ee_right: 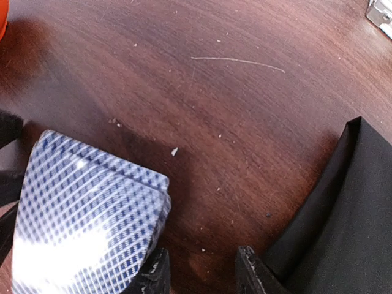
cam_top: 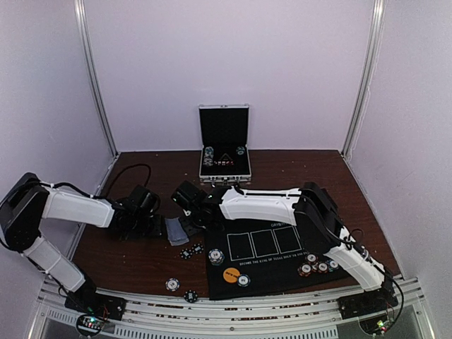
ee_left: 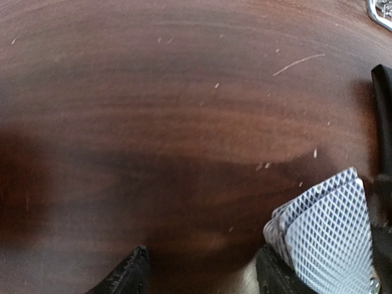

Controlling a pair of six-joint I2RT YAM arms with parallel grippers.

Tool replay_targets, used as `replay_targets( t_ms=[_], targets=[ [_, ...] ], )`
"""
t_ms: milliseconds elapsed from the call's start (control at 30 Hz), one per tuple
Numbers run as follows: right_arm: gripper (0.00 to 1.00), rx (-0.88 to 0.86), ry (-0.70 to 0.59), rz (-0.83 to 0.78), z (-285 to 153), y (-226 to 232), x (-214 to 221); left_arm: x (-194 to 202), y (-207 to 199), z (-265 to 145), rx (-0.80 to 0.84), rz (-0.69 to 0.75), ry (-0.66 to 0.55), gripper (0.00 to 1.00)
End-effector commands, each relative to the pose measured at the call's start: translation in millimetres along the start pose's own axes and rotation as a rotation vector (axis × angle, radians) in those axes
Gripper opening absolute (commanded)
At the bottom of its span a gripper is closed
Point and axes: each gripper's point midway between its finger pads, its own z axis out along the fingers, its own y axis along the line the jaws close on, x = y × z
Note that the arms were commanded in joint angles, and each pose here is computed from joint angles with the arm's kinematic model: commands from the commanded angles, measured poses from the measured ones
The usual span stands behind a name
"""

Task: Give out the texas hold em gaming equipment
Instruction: Adjust the poker card at the center of the board.

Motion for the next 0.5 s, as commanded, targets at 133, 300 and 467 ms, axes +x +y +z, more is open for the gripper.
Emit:
replay_targets(
  t_ms=[133, 300, 467],
  targets=[
    [0.39, -0.058, 0.006, -0.016, -7, 18, 0, 15, -10, 13, 0.031, 0.045, 0.092, 0.62],
    [0.39, -0.042, -0.048, 0.024, -32, 5, -18, 15, 6, 4, -0.023, 0.056, 0.076, 0.67],
    [0.39, -0.038, -0.117, 0.038, -65, -3, -42, 3, 23, -9, -0.091, 0.065, 0.043, 0.78]
  ],
)
